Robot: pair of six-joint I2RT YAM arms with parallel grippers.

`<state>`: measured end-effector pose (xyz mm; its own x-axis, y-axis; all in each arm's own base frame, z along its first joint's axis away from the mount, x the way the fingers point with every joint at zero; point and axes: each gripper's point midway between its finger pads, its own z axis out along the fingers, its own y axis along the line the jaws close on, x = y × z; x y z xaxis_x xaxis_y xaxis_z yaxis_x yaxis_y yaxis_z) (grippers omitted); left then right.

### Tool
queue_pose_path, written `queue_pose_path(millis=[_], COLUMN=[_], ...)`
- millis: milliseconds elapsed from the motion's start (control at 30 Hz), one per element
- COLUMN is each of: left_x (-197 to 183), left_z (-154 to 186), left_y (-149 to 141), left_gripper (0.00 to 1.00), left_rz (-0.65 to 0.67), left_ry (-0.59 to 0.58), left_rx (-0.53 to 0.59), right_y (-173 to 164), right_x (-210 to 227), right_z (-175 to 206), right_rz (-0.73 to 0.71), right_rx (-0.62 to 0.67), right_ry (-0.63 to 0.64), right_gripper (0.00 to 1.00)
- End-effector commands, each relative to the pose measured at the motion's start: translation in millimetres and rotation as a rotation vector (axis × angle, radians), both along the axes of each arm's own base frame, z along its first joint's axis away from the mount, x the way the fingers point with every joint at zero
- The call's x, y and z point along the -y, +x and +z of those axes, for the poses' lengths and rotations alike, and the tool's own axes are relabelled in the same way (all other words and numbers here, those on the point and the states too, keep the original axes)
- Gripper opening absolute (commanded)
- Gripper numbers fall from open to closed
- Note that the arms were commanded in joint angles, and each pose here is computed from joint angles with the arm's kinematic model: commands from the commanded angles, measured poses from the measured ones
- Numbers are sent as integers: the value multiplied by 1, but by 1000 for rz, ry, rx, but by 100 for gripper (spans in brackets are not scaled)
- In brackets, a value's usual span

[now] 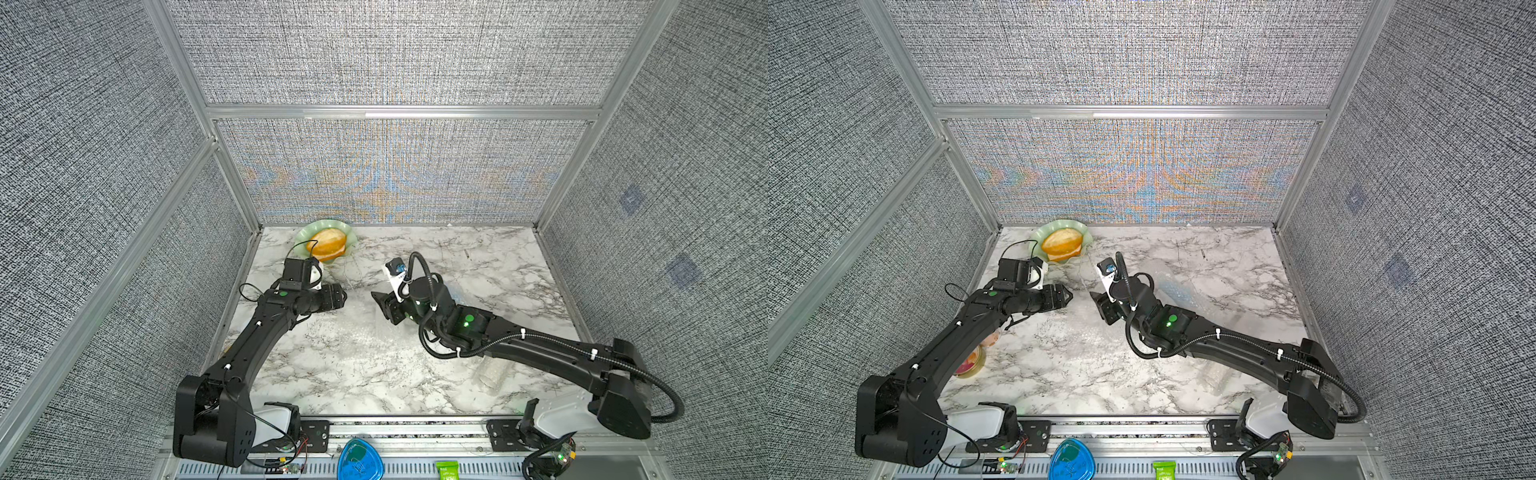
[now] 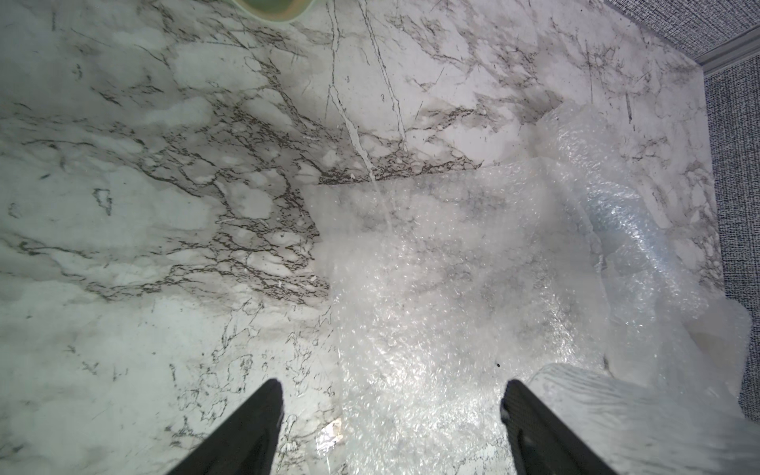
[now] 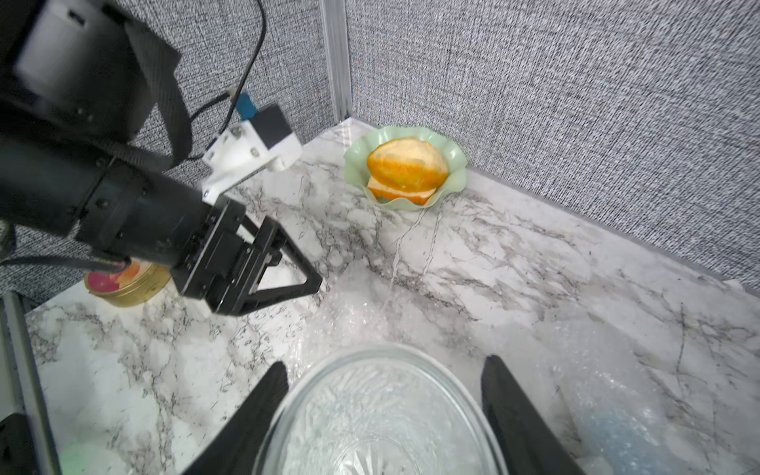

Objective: Unwrap the vase from the bubble wrap
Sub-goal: Pick up the vase from the bubble wrap, then place the vase at the center of the board.

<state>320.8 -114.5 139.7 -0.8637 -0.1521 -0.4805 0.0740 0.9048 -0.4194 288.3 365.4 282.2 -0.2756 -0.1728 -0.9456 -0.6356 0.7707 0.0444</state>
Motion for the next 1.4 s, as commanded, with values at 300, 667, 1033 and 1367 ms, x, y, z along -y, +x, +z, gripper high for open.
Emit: queue_pose_path(millis=[300, 667, 1033, 1367], left_x=[5, 0, -5, -5], left_z=[3, -5, -15, -20], left_y=[2, 3, 4, 6], left_gripper=[86, 86, 86, 86], left_rz=[-28, -14, 3, 2], left_ry=[-16, 7, 39, 50], left_rx=[21, 0, -24, -42], right_y=[110, 216, 297, 332], right_x=[10, -9, -31, -43], right_z=[47, 25, -13, -34], right_rz=[-122, -175, -174, -141], right_rx=[87, 156, 182, 181], right_ry=[110, 85, 78, 103], right_gripper=[48, 48, 48, 50])
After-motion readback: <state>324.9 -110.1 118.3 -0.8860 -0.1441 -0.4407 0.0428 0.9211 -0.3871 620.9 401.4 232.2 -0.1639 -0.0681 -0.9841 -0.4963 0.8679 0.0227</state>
